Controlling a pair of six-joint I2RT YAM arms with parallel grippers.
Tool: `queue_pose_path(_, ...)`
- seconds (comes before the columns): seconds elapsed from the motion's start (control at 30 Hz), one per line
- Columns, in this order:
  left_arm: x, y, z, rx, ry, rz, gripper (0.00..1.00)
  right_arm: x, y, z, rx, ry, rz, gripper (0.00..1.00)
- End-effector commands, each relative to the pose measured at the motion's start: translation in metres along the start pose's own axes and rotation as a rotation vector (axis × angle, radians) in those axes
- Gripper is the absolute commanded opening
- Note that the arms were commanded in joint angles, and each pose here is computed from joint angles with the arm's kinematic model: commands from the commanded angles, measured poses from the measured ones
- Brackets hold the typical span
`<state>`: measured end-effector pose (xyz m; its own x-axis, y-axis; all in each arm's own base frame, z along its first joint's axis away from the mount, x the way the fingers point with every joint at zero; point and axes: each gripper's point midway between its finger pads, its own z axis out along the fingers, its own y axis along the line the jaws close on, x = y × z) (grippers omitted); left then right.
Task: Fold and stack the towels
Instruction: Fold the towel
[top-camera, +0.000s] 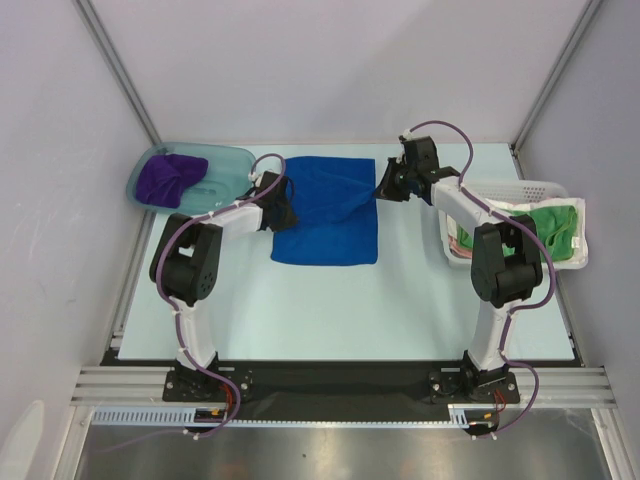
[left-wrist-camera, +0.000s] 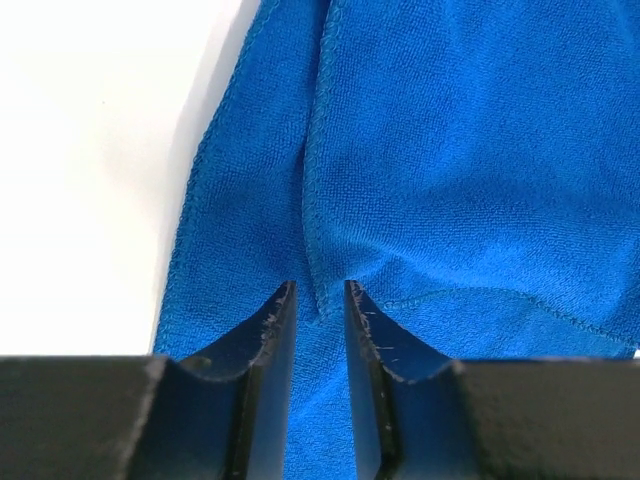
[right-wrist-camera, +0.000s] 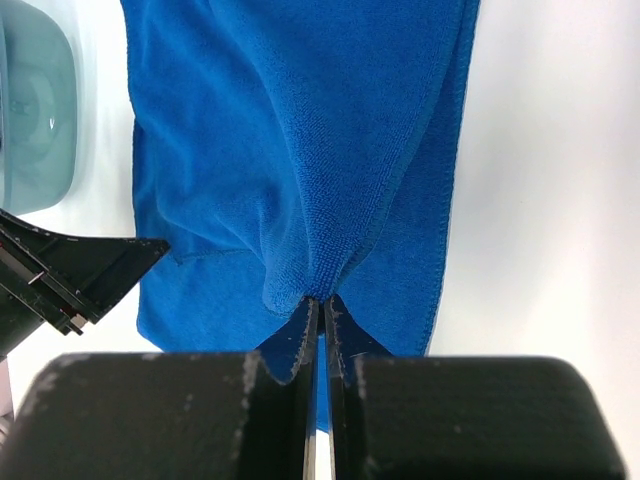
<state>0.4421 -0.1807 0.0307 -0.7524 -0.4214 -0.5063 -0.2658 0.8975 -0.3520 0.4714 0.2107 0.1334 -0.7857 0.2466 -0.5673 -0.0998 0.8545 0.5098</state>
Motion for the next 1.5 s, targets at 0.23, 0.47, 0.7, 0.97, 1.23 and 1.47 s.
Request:
queue_pose_path(0.23,0.003,-0.009,0.009,0.027,0.002,-0.016,0.25,0.002,0.003,0.007,-0.021,0.002,0.003,0.0)
queue_pose_path(0.47,0.0,-0.013,0.009,0.042,-0.007,-0.015,0.24,0.002,0.002,0.007,-0.02,0.002,0.003,0.0)
queue_pose_path(0.7,-0.007,-0.016,0.006,0.046,-0.016,-0.009,0.17,0.001,0.003,0.007,-0.018,-0.002,0.003,0.0)
queue_pose_path(0.97,-0.008,-0.018,0.003,0.049,-0.013,0.006,0.18,0.0,0.0,0.007,-0.012,-0.002,0.0,0.0)
queue_pose_path(1.23,-0.014,-0.023,-0.002,0.063,-0.026,0.008,0.22,0.002,0.0,0.008,-0.012,0.001,0.001,0.0)
queue_pose_path(1.47,-0.01,-0.023,0.002,0.061,-0.011,0.012,0.2,0.0,0.0,0.008,-0.012,-0.002,0.003,0.0)
